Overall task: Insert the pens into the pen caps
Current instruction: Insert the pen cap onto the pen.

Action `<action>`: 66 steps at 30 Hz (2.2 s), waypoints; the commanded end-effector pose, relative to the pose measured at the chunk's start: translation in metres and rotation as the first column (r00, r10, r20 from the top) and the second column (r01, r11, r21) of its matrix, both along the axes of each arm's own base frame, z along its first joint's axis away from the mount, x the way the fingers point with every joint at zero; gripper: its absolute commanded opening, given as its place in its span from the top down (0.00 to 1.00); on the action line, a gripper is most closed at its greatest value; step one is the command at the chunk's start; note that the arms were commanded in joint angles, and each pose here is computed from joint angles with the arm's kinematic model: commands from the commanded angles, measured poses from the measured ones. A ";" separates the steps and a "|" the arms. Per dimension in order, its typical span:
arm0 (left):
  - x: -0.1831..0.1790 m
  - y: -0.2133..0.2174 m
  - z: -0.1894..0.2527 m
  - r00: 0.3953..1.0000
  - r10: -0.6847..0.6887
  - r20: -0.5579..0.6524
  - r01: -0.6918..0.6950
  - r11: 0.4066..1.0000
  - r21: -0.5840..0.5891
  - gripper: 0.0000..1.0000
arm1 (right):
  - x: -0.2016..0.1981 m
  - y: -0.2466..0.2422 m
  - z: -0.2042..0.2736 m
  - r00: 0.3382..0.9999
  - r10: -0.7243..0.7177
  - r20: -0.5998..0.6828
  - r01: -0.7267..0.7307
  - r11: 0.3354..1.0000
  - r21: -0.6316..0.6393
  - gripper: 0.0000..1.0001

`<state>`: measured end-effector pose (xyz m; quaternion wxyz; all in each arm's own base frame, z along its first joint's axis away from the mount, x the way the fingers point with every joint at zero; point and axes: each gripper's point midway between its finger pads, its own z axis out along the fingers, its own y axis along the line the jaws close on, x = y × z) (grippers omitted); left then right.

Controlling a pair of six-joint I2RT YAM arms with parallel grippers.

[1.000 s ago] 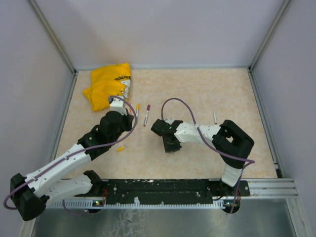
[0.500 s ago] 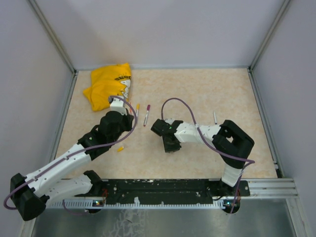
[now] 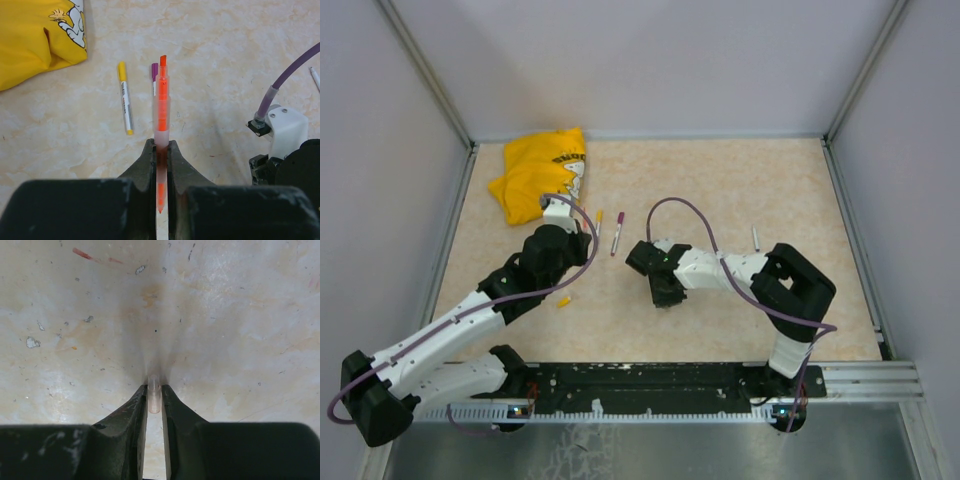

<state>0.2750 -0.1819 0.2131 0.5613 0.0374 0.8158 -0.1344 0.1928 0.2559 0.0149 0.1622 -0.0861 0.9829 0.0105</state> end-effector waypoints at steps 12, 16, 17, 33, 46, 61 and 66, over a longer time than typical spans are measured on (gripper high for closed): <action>0.003 -0.009 0.018 0.999 -0.025 0.038 0.026 0.998 -0.051 1.00 | 0.024 -0.006 0.021 0.985 -0.072 0.154 0.059 0.994 0.087 1.00; 0.004 -0.012 0.019 0.998 -0.036 0.042 0.038 0.998 -0.059 1.00 | 0.036 -0.011 0.044 0.964 -0.123 0.236 0.096 0.988 0.125 1.00; 0.004 -0.013 0.019 0.998 -0.037 0.043 0.039 0.997 -0.060 1.00 | 0.039 -0.011 0.050 0.957 -0.132 0.257 0.097 0.985 0.144 1.00; 0.000 -0.033 0.027 0.987 -0.132 0.086 0.143 0.981 -0.128 1.00 | 0.062 -0.014 0.181 0.738 -0.249 0.627 -0.124 0.864 0.489 1.00; -0.013 -0.062 0.047 0.940 -0.294 0.174 0.325 0.925 -0.194 1.00 | 0.054 -0.017 0.242 0.620 -0.379 0.687 -0.266 0.723 0.638 1.00; -0.044 -0.090 0.077 0.815 -0.477 0.330 0.559 0.796 -0.230 1.00 | 0.045 -0.013 0.340 0.476 -0.516 0.712 -0.473 0.533 0.702 1.00; -0.060 -0.104 0.082 0.732 -0.575 0.366 0.667 0.714 -0.213 1.00 | 0.031 -0.005 0.382 0.447 -0.541 0.713 -0.585 0.425 0.690 1.00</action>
